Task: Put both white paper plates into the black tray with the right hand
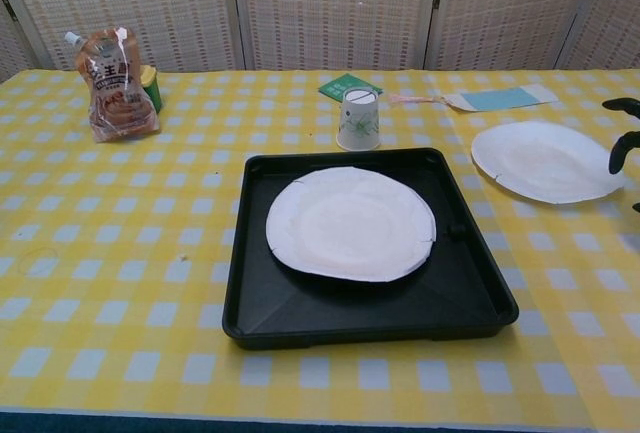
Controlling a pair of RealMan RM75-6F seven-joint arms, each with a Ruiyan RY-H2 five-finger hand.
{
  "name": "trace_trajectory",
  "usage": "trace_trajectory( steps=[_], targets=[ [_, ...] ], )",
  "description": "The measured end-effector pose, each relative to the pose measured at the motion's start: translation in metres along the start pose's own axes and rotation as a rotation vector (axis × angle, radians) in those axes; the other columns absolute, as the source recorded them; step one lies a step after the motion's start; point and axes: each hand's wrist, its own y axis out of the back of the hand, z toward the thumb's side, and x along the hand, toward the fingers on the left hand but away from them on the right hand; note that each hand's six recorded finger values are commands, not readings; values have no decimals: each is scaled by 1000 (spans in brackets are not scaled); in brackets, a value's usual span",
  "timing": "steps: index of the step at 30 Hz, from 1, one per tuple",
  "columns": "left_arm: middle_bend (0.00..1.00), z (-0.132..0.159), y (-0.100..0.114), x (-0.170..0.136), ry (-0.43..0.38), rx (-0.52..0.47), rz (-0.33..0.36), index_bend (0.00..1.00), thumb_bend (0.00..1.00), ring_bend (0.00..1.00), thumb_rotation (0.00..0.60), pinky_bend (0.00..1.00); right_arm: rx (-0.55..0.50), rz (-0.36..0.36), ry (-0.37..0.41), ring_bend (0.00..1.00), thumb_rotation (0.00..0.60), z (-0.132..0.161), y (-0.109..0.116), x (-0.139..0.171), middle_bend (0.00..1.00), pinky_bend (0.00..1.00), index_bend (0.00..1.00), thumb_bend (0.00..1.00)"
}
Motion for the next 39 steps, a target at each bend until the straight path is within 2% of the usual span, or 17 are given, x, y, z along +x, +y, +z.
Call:
trace_trajectory(
  steps=[6,13,20,25,33,39],
  targets=[
    [0,0,-2,2,2,6,-6,0,396,0,600,0,6,26,-38,0,600,-10,-12,-13,0,0,459,367],
    [0,1,-4,4,2,10,-12,0,397,0,600,0,-35,59,-65,0,600,-11,-24,-32,0,0,467,389],
    [0,0,-5,5,9,12,-15,0,399,0,600,0,-52,71,-65,0,600,-4,-31,-42,0,0,471,391],
    [0,-1,-7,5,13,20,-28,0,459,0,600,0,-61,78,-62,0,600,2,-35,-47,0,0,493,424],
    [0,-1,-6,5,12,15,-26,0,464,0,600,0,-85,73,-48,0,600,13,-37,-55,0,0,553,496],
    [0,-2,-4,5,13,11,-19,0,464,0,600,0,-99,58,-47,0,600,16,-34,-58,11,0,603,507]
  ],
)
